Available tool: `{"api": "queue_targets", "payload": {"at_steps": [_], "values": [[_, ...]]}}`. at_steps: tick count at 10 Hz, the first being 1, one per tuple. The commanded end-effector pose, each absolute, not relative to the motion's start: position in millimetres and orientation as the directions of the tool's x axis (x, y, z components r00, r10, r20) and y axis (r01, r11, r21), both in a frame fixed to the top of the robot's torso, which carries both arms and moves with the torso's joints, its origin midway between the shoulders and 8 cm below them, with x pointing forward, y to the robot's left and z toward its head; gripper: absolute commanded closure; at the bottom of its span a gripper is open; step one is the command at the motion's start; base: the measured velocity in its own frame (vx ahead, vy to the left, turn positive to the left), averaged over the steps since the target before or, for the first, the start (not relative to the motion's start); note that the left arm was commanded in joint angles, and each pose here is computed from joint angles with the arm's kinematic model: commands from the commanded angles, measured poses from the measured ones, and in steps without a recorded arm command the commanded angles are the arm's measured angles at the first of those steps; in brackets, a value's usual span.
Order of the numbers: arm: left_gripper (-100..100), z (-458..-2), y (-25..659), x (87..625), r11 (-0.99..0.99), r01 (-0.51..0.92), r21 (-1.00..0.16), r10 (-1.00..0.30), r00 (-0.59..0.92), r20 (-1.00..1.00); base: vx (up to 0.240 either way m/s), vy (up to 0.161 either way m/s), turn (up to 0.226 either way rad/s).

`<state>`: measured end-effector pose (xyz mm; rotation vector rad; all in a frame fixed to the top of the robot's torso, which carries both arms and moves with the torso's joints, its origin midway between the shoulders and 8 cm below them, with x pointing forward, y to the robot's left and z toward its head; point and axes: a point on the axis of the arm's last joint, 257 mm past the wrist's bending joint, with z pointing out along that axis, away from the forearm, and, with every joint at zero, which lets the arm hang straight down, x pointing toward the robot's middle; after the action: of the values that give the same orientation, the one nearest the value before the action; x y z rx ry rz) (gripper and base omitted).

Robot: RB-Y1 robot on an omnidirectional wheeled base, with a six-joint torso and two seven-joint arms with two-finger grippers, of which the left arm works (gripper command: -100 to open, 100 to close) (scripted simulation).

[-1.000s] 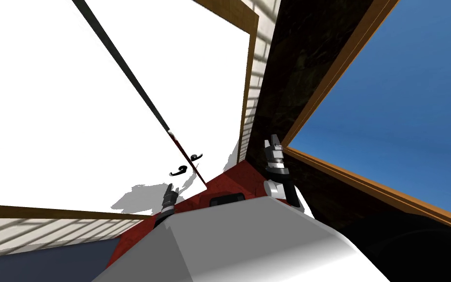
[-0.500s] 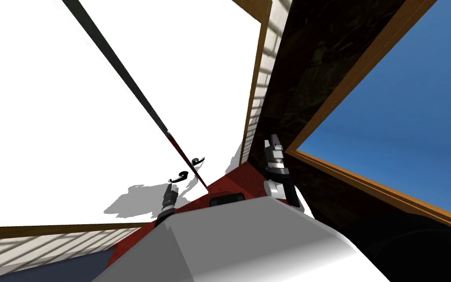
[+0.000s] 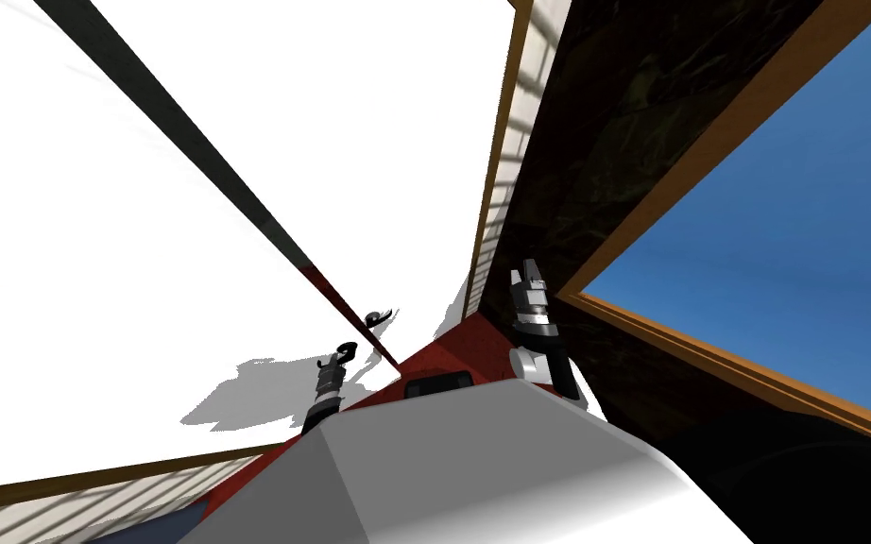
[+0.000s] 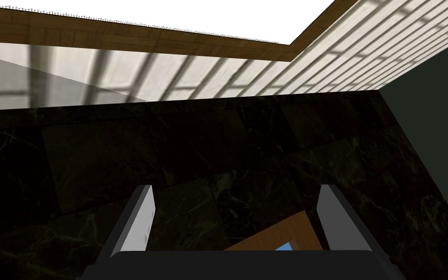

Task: Pull the door open

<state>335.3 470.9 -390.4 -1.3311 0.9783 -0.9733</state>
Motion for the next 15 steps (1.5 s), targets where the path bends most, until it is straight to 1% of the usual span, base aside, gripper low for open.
{"api": "queue_targets", "payload": {"at_steps": [1,4,5,8,13,14,15], "values": [[100,-393,470,334,0.005,-0.002,-1.0,-0.952,0.307,-0.005,-0.026,0.007,-0.018],[100,-393,470,334,0.005,-0.002,-1.0,-0.952,0.307,-0.005,-0.01,-0.003,0.006],[100,-396,470,326,0.006,-0.011,-1.0,-0.956,0.295,-0.009,-0.135,0.017,-0.109],[100,-395,466,319,0.008,-0.009,-1.0,-0.965,0.261,-0.01,-0.208,0.002,-0.106],[100,-392,450,305,0.001,-0.001,-1.0,-0.987,0.162,-0.001,-0.235,0.049,-0.163],[100,-393,455,306,0.004,-0.009,-1.0,-0.984,0.179,-0.006,-0.105,0.025,-0.04],[100,-394,452,300,0.002,-0.009,-1.0,-0.987,0.162,-0.003,-0.133,0.017,-0.148]]}}
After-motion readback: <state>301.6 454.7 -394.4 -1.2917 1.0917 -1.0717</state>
